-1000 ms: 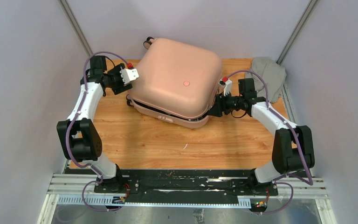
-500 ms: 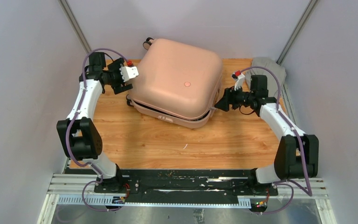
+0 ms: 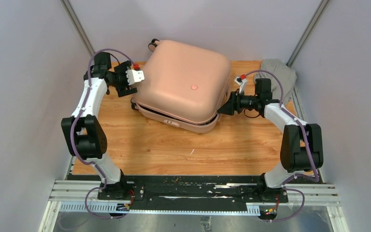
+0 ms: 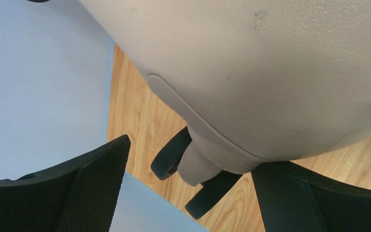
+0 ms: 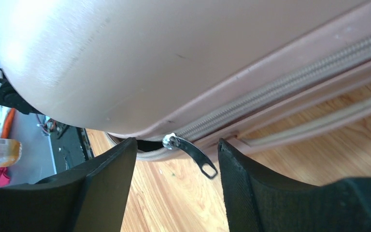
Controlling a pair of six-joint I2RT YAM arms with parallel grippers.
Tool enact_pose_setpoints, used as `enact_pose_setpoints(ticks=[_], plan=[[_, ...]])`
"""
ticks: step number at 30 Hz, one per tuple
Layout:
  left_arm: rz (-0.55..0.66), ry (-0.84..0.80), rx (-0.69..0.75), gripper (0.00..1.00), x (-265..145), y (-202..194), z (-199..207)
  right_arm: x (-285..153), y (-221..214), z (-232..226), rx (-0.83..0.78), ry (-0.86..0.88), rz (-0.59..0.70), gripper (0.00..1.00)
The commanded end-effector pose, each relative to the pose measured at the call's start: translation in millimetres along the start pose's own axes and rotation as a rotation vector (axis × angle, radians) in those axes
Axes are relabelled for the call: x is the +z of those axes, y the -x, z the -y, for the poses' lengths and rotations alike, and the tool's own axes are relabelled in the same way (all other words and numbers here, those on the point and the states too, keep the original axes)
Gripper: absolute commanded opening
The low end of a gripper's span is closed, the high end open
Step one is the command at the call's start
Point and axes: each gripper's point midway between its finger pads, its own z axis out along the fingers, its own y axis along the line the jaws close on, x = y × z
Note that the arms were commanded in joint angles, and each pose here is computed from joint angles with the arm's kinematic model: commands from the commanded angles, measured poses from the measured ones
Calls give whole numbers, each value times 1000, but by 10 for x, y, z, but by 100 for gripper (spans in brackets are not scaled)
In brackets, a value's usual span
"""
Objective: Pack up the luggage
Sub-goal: Zip the luggage at the corner of the board.
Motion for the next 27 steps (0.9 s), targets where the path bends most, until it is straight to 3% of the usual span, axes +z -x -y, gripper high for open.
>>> enact_pose_setpoints(ticks=[1,6,11,16,22,23,25,27], plan=[[63,-50,24,96,128,104,37,23,30,-98,22,97,39,63],[73,-68,25,86,165,109,81,51,-92,-90,53,114,28,58],[75,-72,11,61,182,108,77,66,-160,-78,79,113,22,54],[83,-53,-12,45,140,160,-3,80,-234,-102,97,115,13,51],[91,-34,-13,29,84,220,-60,85,-279,-161,124,120,4,34],[91,-34,-18,23,86,226,-63,79,-282,-169,126,118,5,32],[91,-30,-33,1,81,240,-83,72,-298,-185,134,115,6,22],[92,-28,-49,0,87,257,-98,67,-306,-197,138,109,8,13]])
